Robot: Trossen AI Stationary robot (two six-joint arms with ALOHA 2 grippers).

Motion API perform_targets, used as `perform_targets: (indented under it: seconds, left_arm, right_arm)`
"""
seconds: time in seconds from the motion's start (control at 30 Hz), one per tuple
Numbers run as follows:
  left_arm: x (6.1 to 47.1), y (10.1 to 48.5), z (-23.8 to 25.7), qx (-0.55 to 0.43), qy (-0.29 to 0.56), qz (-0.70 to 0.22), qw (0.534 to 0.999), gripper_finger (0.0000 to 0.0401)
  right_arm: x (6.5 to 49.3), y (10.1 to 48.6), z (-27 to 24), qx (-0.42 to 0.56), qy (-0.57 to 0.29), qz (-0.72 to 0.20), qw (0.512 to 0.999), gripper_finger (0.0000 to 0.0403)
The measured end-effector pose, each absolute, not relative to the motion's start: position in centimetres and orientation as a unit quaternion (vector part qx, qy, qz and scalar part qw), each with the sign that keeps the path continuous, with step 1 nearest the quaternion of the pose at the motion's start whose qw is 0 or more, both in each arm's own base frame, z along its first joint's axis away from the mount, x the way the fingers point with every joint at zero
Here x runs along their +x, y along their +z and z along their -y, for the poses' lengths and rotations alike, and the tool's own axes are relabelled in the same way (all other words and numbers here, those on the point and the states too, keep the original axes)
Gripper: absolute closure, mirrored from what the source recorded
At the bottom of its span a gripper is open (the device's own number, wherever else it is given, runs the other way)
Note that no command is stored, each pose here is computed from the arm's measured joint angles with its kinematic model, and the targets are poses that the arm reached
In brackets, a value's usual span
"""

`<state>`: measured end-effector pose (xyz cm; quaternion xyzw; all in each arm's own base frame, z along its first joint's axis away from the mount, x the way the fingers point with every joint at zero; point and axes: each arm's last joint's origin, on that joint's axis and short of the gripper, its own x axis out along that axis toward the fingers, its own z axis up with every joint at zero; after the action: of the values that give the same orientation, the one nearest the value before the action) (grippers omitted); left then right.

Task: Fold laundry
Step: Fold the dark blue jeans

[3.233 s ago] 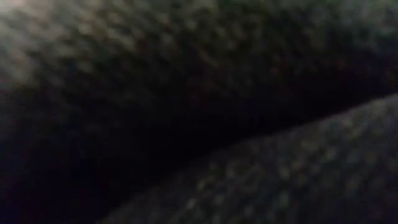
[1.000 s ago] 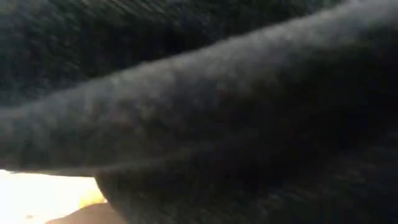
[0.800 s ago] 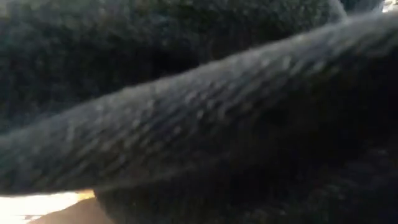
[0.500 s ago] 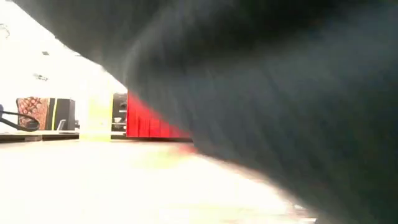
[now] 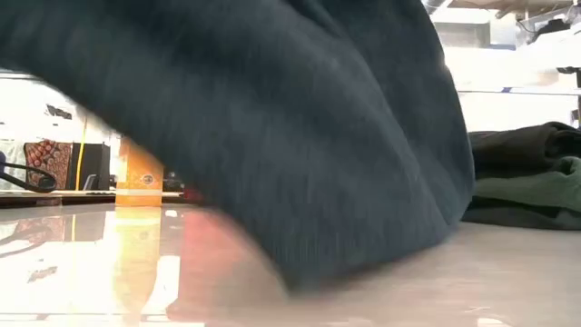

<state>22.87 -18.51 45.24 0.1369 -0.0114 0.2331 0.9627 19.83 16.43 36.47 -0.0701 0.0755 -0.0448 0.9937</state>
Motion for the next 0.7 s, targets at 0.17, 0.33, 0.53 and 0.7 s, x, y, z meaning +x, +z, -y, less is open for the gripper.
perform_targets:
  seconds: [0.17, 0.33, 0.53, 0.7]
  left_arm:
    - [24.2, 47.7, 15.8, 0.164, 0.287, 0.007, 0.944, 0.0385]
    - [26.0, 47.7, 13.3, 0.214, 0.332, -0.017, 0.919, 0.0385]
    - [26.9, 48.3, 13.4, 0.183, 0.155, 0.076, 0.968, 0.0385]
    - [27.3, 46.9, 13.7, 0.176, 0.076, 0.035, 0.981, 0.0386]
  right_arm:
    - [21.3, 36.5, -14.4, -0.066, -0.05, -0.086, 0.993, 0.0374]
    - [22.1, 36.0, -11.0, -0.09, -0.109, -0.128, 0.982, 0.0378]
    - [23.5, 36.6, -5.9, -0.141, -0.175, -0.143, 0.964, 0.0372]
    - [24.9, 35.8, -0.1, -0.16, -0.192, -0.165, 0.954, 0.0377]
